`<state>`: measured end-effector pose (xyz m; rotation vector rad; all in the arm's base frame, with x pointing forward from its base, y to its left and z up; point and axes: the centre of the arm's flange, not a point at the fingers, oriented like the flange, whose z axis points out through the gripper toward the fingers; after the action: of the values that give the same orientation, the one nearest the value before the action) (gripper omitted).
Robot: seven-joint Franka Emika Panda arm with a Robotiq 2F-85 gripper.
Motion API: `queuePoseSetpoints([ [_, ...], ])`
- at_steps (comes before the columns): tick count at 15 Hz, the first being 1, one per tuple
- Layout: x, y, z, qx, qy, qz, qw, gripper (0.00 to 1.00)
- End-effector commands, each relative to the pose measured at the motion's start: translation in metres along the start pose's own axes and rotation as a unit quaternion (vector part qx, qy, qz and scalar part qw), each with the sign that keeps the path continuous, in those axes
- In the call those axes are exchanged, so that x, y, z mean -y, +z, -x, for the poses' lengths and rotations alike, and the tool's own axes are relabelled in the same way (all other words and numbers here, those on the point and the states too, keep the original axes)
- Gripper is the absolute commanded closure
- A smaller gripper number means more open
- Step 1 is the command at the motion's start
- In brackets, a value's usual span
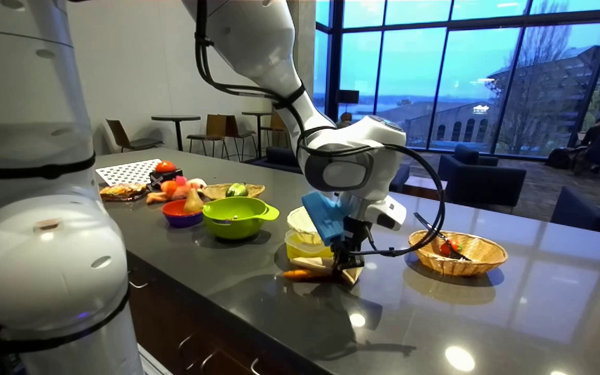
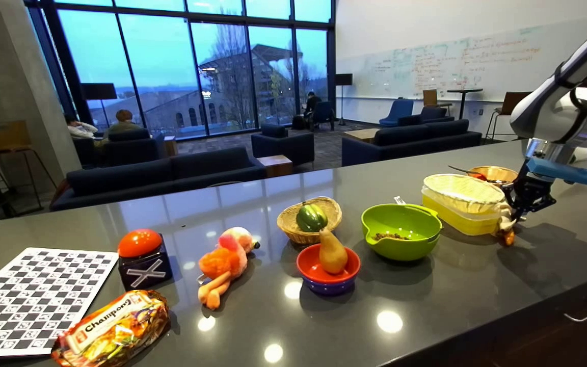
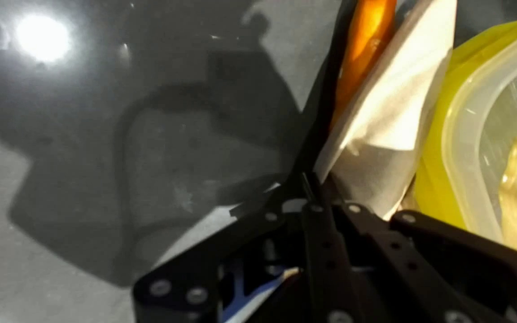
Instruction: Use the brown paper to clean the carrot
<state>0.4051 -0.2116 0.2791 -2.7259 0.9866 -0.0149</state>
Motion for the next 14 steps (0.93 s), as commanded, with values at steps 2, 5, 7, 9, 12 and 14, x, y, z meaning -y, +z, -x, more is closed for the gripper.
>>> queuePoseSetpoints([
  [2,0.003,-0.003,0.033,0.007,-0.002,-0.005,1.0000,1.00],
  [5,0.002,0.001,0.048,0.016,-0.007,-0.004,0.9998,1.00],
  [7,0.002,0.003,0.056,0.020,-0.010,-0.004,0.9997,1.00],
  [9,0.003,0.004,0.063,0.023,-0.012,-0.004,0.9997,1.00],
  [12,0.004,0.005,0.074,0.027,-0.015,-0.002,0.9995,1.00],
  [14,0.005,0.005,0.079,0.027,-0.017,-0.001,0.9995,1.00],
])
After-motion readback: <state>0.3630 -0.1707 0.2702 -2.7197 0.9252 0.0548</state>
